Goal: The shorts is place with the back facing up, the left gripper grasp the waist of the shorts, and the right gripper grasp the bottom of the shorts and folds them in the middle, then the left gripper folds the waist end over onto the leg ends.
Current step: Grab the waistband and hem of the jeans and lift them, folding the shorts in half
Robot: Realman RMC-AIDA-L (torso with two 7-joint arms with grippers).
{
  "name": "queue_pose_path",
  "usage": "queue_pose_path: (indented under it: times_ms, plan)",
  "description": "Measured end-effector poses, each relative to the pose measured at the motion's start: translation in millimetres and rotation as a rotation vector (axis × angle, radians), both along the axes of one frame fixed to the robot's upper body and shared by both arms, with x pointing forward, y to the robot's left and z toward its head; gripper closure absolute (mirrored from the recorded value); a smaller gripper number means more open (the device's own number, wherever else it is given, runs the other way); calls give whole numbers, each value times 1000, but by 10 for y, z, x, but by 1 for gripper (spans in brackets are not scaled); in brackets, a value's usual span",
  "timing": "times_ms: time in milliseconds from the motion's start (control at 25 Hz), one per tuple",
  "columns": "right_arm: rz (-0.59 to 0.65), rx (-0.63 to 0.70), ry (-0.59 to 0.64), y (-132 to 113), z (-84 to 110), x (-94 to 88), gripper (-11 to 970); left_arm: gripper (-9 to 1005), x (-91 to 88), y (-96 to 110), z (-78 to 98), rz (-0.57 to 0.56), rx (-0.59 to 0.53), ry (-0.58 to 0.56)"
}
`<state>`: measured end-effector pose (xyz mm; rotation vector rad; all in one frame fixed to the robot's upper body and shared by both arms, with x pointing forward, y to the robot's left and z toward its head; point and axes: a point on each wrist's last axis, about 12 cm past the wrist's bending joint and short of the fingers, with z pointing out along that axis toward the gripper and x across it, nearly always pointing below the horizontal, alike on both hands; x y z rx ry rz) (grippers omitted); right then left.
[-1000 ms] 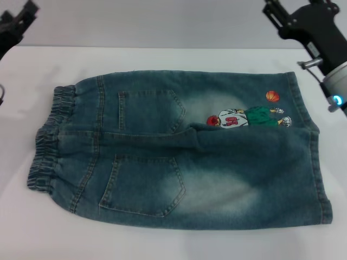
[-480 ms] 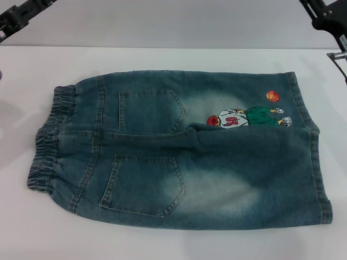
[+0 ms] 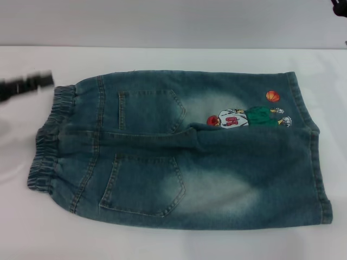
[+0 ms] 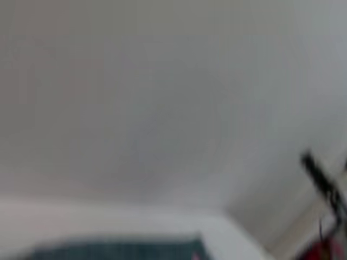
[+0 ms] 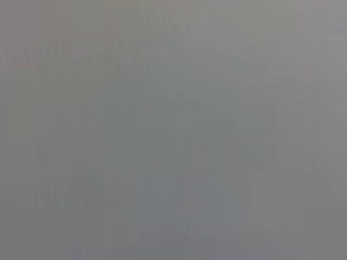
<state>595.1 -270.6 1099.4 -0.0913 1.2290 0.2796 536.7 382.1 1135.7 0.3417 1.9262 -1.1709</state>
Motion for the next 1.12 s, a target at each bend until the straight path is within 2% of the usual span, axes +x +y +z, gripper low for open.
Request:
queue_pose_path:
  times_ms: [200, 480, 880, 1120]
  plan:
    - [-6, 1, -3, -19, -4, -12, 222, 155, -162, 98, -56, -53, 93, 70]
    - [-5, 2, -7, -15, 5, -9, 223, 156, -280, 114, -262, -92, 201, 179]
    - [5, 0, -11, 12, 22, 9, 222, 155, -341, 248, -503, 52, 290, 277]
    - [1, 0, -7, 6, 18, 11, 222, 155, -344, 252, -559, 69, 312, 303]
